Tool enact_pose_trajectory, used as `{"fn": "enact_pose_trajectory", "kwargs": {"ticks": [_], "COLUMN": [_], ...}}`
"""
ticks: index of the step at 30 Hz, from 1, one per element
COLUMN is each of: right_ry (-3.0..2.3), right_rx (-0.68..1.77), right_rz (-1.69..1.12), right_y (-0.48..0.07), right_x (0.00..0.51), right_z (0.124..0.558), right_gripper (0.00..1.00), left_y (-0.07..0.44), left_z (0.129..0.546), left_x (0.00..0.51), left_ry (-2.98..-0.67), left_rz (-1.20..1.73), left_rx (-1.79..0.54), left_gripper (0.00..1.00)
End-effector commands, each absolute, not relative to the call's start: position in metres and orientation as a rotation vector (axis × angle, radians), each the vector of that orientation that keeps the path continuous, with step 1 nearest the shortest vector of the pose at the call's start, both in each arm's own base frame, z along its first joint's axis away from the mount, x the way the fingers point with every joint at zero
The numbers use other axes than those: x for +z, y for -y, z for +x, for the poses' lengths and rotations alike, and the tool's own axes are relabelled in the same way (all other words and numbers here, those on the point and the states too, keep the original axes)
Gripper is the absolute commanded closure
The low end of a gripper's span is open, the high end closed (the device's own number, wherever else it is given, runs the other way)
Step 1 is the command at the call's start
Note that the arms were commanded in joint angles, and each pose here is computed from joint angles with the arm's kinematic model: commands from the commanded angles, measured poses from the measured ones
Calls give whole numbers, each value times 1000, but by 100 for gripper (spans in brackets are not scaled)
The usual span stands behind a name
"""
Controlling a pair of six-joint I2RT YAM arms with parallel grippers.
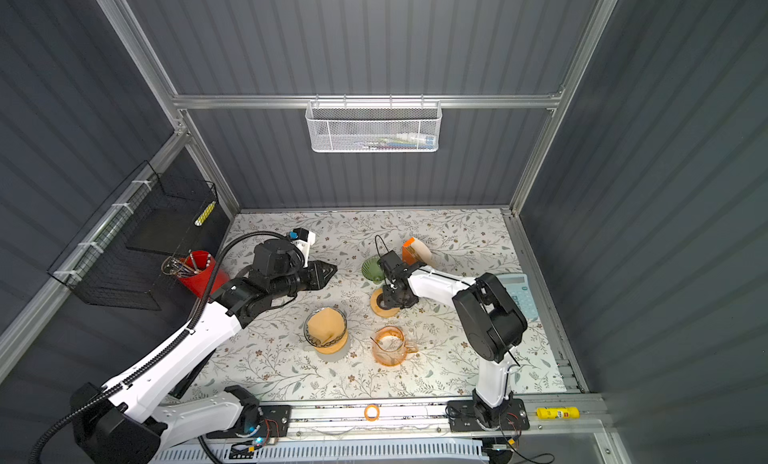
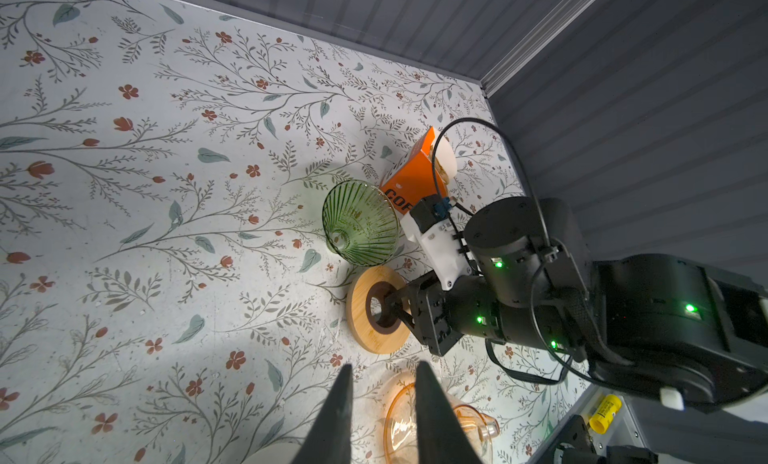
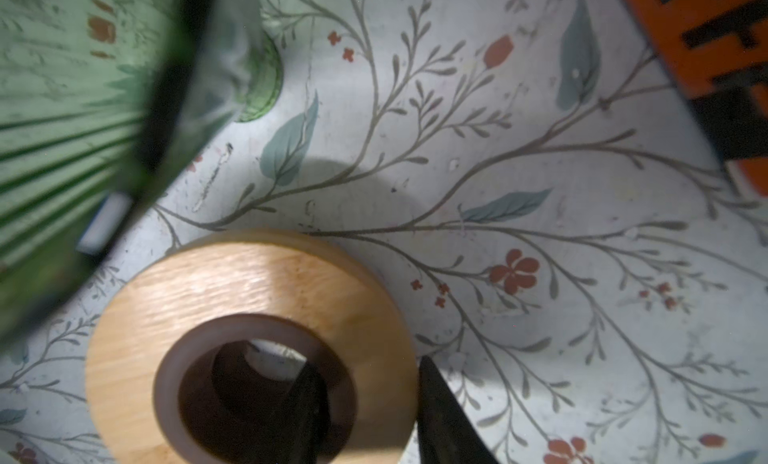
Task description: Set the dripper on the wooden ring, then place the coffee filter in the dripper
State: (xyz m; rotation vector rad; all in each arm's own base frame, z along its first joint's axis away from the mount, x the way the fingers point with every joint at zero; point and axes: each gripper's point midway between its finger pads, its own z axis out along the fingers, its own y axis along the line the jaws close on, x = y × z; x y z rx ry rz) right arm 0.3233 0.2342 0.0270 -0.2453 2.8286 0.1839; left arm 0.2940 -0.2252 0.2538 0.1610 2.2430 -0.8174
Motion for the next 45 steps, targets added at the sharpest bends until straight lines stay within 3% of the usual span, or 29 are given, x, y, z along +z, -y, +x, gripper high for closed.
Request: {"fn": "enact_pose_trajectory", "kwargs": {"ticks": [1,15,38,45], "right_ry": [-2835,-2779,-2725,-2758], "right_rx": [172,210,365,300], "right_rz": [-245,-238,-195,-257], "right_y": [-233,-227,-194,-185], "right_x": [27,61,137,142], "right_z": [325,317,250,219], "right_gripper": [69,80,80,80], "left_y": [220,219,218,218], "left_z": [294,292,291,293], "left_x": [254,257,252,252], "left_ry": [-2243,-2236,-2247,-2241], "left_rz": [169,158,158,160], "left_rx": [-790,-796,-793,-785], "left_gripper": [73,73,73,73]}}
